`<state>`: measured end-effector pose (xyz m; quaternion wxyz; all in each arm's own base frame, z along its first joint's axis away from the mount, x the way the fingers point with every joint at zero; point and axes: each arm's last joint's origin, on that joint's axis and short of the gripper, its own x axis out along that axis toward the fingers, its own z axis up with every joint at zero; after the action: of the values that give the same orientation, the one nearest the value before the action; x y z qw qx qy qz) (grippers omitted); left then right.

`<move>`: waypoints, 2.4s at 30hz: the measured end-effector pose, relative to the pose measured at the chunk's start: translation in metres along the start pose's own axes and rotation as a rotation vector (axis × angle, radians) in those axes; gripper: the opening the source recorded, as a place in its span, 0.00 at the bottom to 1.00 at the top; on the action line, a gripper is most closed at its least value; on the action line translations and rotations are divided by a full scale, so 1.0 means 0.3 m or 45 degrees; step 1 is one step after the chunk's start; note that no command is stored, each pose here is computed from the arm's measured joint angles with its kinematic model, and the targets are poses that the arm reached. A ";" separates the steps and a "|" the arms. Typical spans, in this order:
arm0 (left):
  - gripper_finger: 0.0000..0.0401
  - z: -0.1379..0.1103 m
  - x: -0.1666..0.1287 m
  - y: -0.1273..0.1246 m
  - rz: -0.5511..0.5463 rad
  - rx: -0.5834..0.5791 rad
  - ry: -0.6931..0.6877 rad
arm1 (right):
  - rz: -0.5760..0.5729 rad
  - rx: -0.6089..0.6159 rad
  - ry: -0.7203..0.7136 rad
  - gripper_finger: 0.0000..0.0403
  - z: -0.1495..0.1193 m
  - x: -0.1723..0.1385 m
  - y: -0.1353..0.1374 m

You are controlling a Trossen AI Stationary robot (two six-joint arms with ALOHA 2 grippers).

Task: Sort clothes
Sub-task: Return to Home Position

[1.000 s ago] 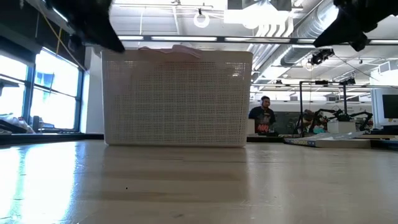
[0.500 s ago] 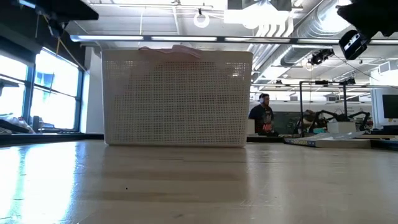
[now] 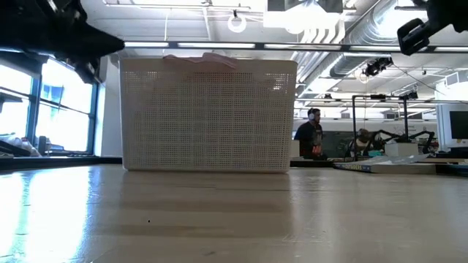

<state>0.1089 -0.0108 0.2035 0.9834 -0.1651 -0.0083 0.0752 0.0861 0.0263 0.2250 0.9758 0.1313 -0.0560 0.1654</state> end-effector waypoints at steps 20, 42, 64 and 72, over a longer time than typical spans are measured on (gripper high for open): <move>0.00 -0.023 -0.051 0.086 0.015 0.255 -0.035 | -0.298 -0.132 -0.067 0.00 -0.126 -0.011 -0.103; 0.01 -0.088 -0.023 0.127 0.044 0.407 -0.011 | -0.501 -0.093 0.060 0.00 -0.158 -0.024 -0.150; 0.01 -0.082 -0.029 0.117 0.015 0.402 -0.044 | -0.476 -0.093 0.055 0.00 -0.156 -0.025 -0.147; 0.01 -0.079 -0.029 0.126 0.053 0.403 -0.051 | -0.477 -0.093 0.055 0.00 -0.157 -0.025 -0.147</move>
<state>0.0959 0.0155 0.1687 0.9949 -0.0068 -0.0126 0.0994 0.0971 -0.0034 0.1683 0.9947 0.1002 -0.0158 -0.0185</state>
